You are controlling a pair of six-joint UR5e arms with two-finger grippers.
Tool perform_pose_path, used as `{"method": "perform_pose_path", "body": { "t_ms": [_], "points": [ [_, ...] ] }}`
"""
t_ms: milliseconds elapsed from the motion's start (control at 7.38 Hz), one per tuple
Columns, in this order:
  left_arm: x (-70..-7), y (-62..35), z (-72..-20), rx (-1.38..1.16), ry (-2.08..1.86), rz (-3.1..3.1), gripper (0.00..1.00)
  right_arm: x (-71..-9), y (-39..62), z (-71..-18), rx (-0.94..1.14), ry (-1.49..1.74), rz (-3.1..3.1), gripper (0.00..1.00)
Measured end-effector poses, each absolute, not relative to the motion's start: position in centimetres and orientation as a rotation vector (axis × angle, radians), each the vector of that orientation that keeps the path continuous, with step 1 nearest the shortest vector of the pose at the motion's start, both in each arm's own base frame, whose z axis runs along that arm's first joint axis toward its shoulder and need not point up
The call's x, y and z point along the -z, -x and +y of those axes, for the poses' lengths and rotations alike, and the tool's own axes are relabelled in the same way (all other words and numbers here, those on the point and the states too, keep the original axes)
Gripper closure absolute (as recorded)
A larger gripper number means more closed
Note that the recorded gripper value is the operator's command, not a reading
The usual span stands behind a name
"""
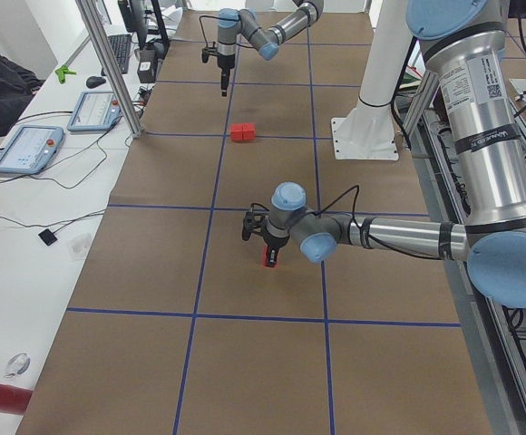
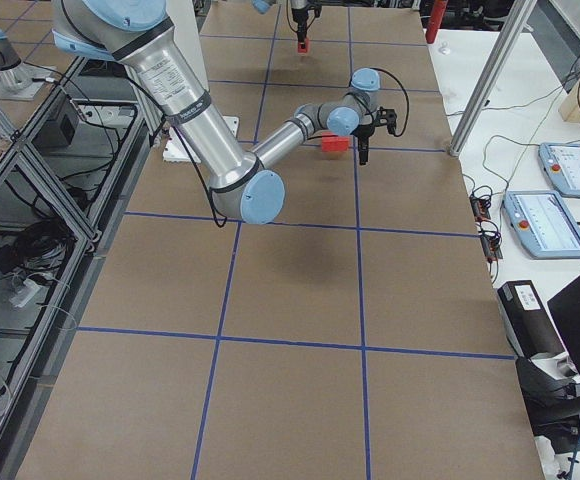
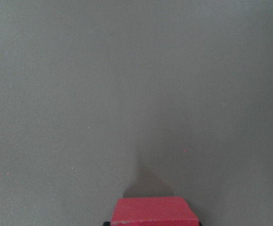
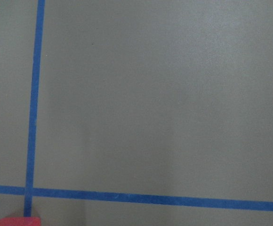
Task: Form red blocks into L shape at center
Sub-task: 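Lift the cube and carry it with the left gripper toward the pair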
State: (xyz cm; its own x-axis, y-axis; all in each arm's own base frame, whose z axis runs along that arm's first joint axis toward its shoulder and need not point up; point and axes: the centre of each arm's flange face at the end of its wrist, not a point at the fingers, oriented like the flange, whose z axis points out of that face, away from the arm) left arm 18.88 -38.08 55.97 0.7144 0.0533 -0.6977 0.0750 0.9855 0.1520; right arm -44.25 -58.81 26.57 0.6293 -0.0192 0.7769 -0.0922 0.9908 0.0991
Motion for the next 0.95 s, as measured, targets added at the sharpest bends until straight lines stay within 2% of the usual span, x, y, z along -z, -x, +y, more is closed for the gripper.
{"method": "perform_pose_path", "body": {
  "t_ms": [406,948],
  "points": [
    [-43.7,-23.7,-45.4,0.232,-0.044,0.719,1.0,-30.0,39.0,-59.0,-0.011,-0.169,-0.87,0.01],
    [-37.2,-31.4,-53.6,0.648,0.12,0.747,1.0,-37.3,29.0,-60.4,0.062,-0.182,-0.844,0.01]
  ]
}}
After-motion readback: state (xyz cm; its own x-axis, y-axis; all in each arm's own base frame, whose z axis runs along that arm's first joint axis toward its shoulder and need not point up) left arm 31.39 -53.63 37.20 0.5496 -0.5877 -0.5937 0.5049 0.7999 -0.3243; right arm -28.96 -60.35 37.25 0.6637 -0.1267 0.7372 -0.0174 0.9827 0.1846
